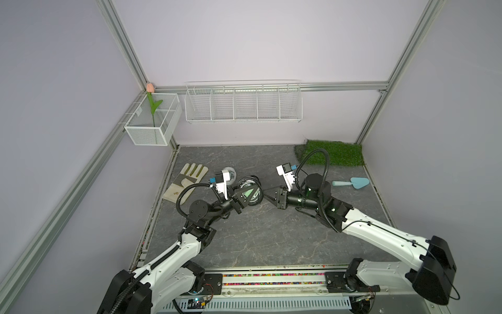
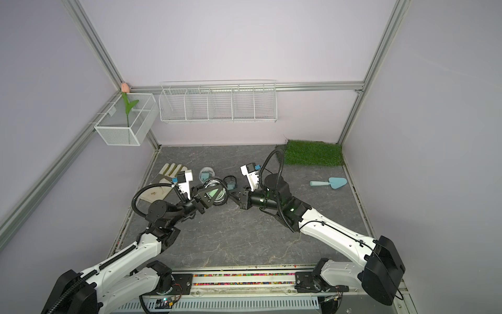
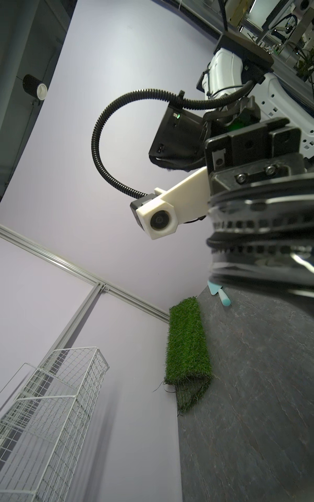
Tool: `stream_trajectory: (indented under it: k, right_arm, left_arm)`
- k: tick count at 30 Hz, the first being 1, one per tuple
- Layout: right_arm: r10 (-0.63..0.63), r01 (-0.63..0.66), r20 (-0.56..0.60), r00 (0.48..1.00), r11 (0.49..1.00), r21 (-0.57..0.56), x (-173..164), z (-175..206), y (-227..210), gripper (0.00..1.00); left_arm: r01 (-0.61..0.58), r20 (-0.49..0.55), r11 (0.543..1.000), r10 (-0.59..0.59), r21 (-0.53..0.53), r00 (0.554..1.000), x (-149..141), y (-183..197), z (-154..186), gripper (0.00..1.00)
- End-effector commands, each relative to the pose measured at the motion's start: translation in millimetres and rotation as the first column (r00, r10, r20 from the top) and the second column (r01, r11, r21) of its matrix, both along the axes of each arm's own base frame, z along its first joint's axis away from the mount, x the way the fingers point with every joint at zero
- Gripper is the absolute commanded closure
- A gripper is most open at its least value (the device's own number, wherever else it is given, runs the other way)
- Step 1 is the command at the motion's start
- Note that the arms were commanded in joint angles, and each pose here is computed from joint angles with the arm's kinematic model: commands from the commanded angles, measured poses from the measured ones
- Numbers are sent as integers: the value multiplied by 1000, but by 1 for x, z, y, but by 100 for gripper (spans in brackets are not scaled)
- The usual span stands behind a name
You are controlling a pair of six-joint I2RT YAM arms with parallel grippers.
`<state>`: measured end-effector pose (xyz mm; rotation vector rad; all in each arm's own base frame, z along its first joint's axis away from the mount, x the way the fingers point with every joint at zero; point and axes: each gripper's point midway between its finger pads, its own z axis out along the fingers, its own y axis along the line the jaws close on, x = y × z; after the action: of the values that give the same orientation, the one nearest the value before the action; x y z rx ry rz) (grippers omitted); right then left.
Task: Pack away charging kits
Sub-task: Zip the zipper on the storage bag.
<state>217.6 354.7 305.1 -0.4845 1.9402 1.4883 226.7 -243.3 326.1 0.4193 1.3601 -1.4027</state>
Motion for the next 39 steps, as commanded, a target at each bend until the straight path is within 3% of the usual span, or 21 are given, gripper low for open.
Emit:
stream_trajectory:
  k: [1, 14, 19, 22, 26, 32, 39]
  right_arm:
    - [-10, 7, 79, 997, 999, 39, 1, 28, 0, 88]
    - [27, -27, 34, 999, 1000, -6, 1, 22, 8, 84]
    - [25, -24, 27, 999, 1000, -19, 4, 21, 9, 93]
    - [26, -26, 15, 1000, 999, -26, 5, 21, 9, 94]
    - [47, -47, 13, 999, 999, 17, 3, 25, 12, 94]
    - [113, -124, 61, 992, 967, 222, -6, 50, 18, 94]
    - [94, -88, -37, 995, 986, 143, 7, 37, 11, 94]
  left_arm:
    - [-4, -15, 998, 5, 56, 1000, 3, -3, -9, 99]
    - [-35, 3, 994, 35, 101, 999, 10, -5, -13, 100]
    - [-29, 21, 994, 27, 105, 999, 7, -4, -11, 100]
    - [-41, 23, 992, 39, 117, 999, 7, -3, -12, 100]
    - [-30, 32, 994, 27, 100, 999, 4, -3, -11, 100]
    - [40, 34, 998, -41, 44, 999, 0, -10, -4, 100]
    - [-71, 66, 989, 63, 128, 996, 9, -1, -15, 100]
